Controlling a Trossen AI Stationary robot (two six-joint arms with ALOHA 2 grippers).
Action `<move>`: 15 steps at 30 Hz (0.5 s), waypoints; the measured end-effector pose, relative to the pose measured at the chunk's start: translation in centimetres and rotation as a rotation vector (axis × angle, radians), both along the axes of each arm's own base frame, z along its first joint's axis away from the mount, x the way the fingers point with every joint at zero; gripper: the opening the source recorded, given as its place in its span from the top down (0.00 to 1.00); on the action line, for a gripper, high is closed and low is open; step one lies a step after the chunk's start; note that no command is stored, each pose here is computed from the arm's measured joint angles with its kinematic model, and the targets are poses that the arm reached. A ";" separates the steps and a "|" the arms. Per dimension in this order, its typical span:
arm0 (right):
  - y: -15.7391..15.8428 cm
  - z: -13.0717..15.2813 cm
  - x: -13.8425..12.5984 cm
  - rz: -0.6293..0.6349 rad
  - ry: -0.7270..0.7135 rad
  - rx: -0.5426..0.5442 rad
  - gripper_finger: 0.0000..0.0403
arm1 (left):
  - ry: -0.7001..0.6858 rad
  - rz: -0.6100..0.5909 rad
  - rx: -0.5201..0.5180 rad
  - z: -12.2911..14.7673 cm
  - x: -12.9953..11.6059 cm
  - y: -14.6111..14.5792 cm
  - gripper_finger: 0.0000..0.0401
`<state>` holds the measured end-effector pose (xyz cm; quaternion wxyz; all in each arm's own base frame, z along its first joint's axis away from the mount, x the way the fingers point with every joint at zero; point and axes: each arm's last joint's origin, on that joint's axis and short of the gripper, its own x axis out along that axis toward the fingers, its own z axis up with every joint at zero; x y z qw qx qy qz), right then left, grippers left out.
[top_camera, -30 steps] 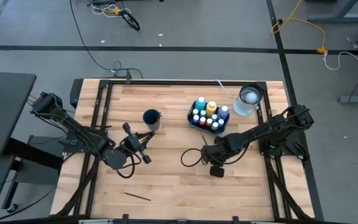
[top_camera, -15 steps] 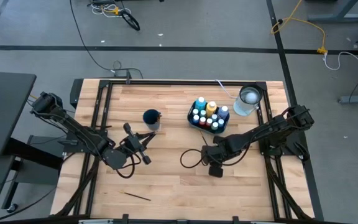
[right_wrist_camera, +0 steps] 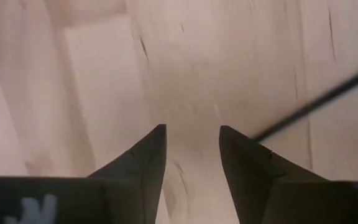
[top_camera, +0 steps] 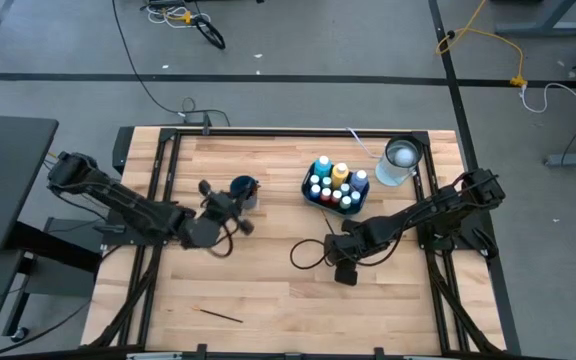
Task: Pick & Place Paint Supplies
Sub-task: Put the silver paintbrush into the blue cup
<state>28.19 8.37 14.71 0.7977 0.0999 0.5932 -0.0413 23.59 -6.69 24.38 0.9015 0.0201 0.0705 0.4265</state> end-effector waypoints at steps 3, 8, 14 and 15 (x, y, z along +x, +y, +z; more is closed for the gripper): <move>0.1 0.1 0.4 0.001 -0.043 0.013 0.64 | -0.001 0.091 0.011 -0.3 0.2 1.6 0.94; 0.2 0.3 0.7 0.018 -0.078 0.018 0.64 | -0.073 0.109 -0.031 -1.2 0.5 4.2 0.94; 0.3 0.4 0.9 0.022 -0.101 0.032 0.64 | -0.177 0.029 0.027 -2.6 0.6 7.1 0.94; 0.4 0.4 0.9 0.024 -0.102 0.039 0.64 | -0.202 0.005 0.040 -2.8 0.4 7.4 0.94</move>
